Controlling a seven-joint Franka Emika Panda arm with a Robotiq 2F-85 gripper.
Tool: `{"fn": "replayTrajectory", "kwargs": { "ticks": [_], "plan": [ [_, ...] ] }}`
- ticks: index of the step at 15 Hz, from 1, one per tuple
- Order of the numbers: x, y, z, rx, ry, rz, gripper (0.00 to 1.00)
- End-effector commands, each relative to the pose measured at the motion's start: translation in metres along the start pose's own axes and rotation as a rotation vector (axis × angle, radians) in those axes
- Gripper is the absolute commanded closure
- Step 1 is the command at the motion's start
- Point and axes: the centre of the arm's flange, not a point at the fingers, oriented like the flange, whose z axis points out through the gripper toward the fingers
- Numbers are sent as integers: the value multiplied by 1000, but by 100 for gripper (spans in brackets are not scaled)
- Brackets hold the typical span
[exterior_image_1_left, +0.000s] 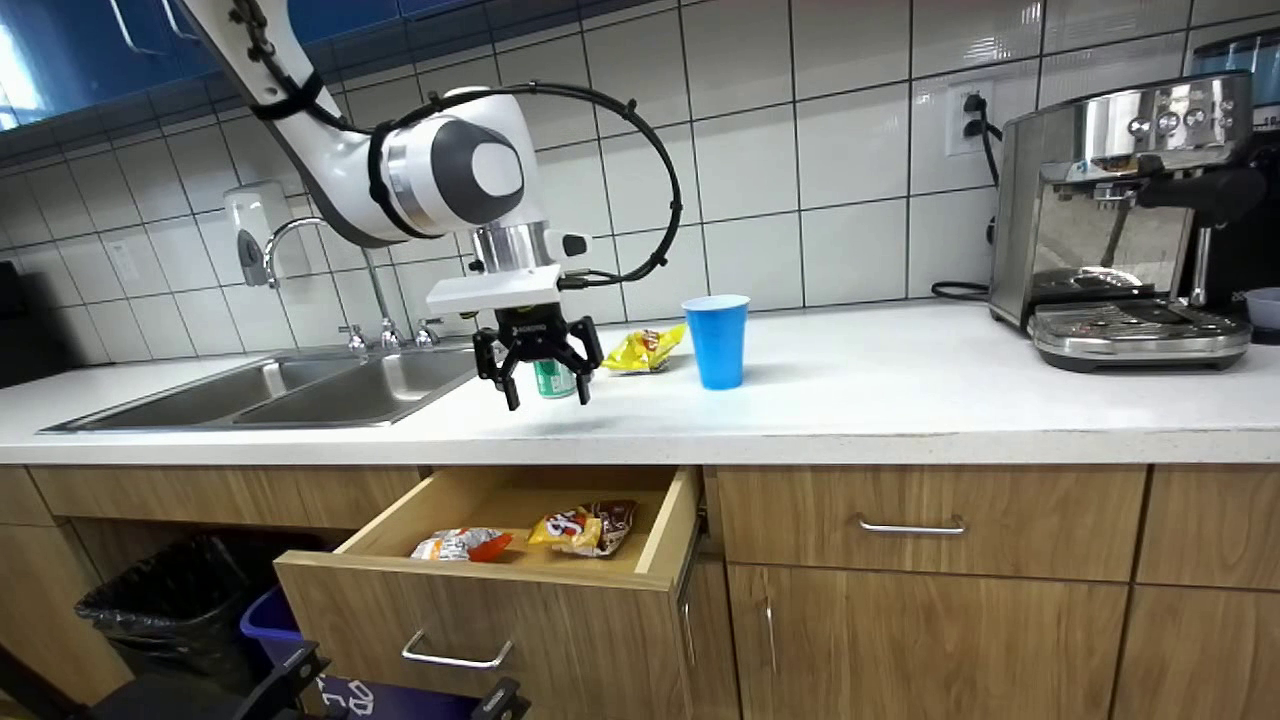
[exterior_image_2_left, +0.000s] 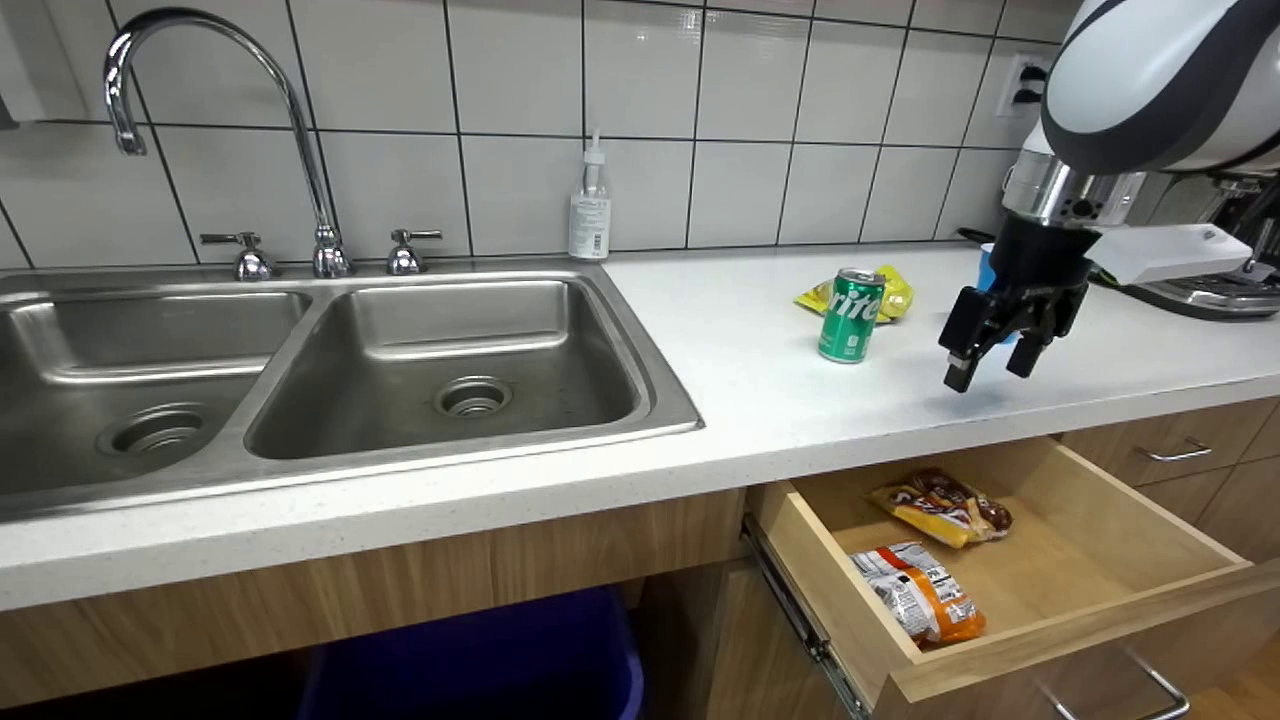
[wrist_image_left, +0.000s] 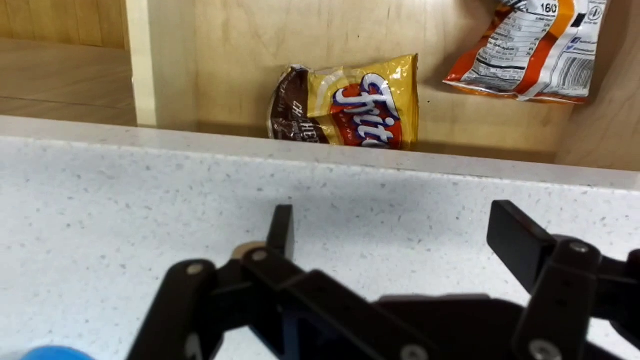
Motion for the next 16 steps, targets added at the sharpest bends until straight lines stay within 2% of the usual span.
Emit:
{"fn": "replayTrajectory", "kwargs": {
  "ticks": [1, 16],
  "plan": [
    [-5, 3, -24, 15, 26, -11, 0],
    [33, 50, -62, -7, 137, 95, 0]
  ]
}}
